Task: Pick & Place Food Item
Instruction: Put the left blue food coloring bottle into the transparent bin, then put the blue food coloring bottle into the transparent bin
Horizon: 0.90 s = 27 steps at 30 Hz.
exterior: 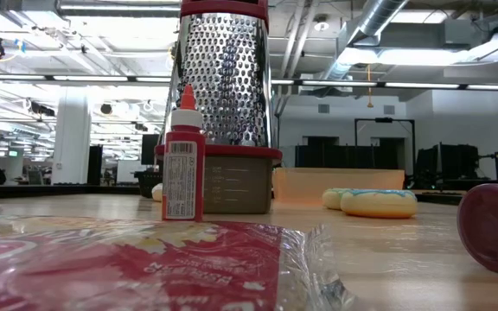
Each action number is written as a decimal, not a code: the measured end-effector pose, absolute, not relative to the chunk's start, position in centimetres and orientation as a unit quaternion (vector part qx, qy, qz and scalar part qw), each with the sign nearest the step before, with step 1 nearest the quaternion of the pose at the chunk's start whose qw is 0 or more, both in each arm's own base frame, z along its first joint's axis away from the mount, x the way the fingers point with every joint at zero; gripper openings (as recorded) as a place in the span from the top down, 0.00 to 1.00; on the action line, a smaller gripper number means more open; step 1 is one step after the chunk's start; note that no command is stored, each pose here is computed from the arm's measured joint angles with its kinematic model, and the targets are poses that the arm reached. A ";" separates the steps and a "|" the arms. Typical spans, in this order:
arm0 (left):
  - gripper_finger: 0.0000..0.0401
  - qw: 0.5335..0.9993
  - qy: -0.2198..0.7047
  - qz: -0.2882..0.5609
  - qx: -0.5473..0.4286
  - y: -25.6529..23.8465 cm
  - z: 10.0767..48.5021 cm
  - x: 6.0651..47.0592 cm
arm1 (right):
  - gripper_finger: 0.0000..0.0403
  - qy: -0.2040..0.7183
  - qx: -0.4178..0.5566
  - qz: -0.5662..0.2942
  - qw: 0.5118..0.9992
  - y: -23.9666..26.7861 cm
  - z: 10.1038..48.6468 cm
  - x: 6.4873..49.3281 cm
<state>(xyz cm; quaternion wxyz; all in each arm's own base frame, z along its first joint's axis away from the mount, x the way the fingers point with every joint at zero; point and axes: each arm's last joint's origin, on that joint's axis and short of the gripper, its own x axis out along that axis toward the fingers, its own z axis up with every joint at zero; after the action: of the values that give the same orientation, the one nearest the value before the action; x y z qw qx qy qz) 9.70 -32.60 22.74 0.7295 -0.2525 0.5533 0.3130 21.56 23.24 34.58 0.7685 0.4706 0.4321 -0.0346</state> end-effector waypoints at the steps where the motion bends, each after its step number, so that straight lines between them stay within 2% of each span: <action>1: 0.67 0.729 0.554 0.313 -0.252 -32.6 22.7 9.7 | 0.40 0.432 0.471 -0.035 0.769 23.2 34.6 21.6; 7: 0.72 0.731 0.556 0.299 -0.259 -32.6 23.2 9.5 | 0.40 0.428 0.476 -0.029 0.768 23.3 34.7 21.6; 21: 0.70 0.736 0.559 0.266 -0.274 -32.0 25.4 7.8 | 0.40 0.424 0.469 -0.025 0.774 23.3 34.7 21.8; 27: 0.68 0.755 0.536 0.254 -0.279 -31.3 26.4 7.9 | 0.40 0.422 0.468 -0.026 0.776 23.3 34.7 21.8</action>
<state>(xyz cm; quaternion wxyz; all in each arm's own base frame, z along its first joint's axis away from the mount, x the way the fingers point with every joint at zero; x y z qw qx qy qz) 7.85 -31.28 26.44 0.7551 -0.2792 0.5362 0.2537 21.75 23.26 34.74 0.7763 0.4675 0.4220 -0.0256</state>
